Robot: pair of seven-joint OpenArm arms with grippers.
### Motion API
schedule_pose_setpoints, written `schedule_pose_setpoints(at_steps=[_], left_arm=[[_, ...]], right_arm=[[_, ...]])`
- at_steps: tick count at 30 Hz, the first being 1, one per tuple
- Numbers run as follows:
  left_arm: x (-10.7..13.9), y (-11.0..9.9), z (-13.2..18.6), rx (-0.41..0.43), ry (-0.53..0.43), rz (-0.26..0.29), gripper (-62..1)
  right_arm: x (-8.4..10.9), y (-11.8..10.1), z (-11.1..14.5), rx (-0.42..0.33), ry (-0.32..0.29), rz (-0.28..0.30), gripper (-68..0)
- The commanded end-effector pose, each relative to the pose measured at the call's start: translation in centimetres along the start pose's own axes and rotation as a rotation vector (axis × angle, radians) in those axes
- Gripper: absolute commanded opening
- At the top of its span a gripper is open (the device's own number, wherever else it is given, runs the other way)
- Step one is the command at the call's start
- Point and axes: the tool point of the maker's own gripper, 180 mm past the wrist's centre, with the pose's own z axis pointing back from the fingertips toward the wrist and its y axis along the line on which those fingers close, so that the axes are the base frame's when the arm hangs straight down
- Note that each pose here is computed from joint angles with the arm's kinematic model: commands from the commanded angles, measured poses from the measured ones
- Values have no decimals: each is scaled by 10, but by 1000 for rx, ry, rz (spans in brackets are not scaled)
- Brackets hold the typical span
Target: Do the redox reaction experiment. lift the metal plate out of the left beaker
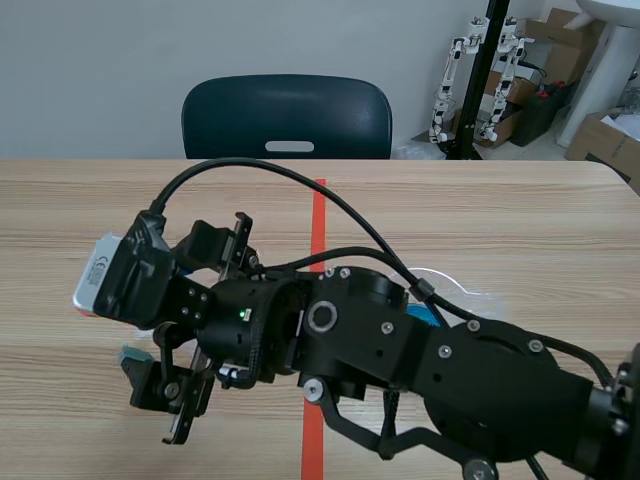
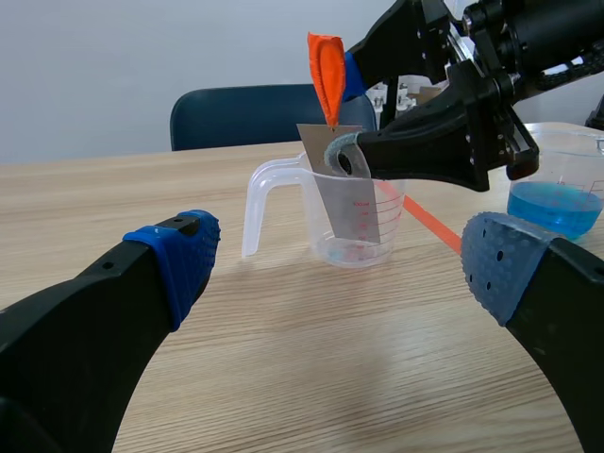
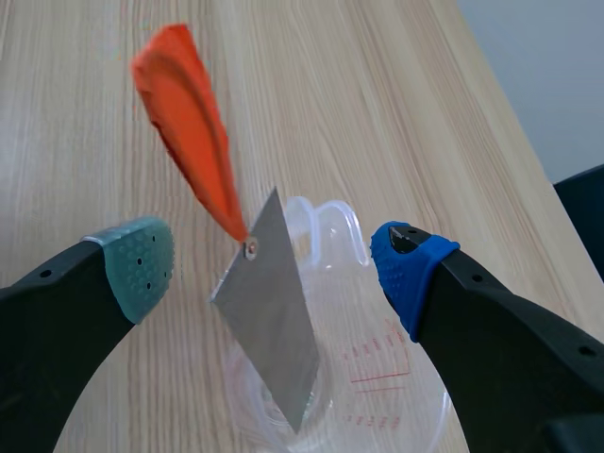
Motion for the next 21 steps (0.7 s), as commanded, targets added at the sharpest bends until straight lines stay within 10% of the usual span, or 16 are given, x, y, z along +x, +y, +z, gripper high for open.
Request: schedule_pose_setpoints(at_steps=[1,21], left_arm=[[5,3,-1,0,-20,-9,-69],[5,3,-1,0,-20,-9,-69]], right_arm=[[13,-10,-2,-33,-32,10,-239],[4,-10,-2,-35,16,7,-606]])
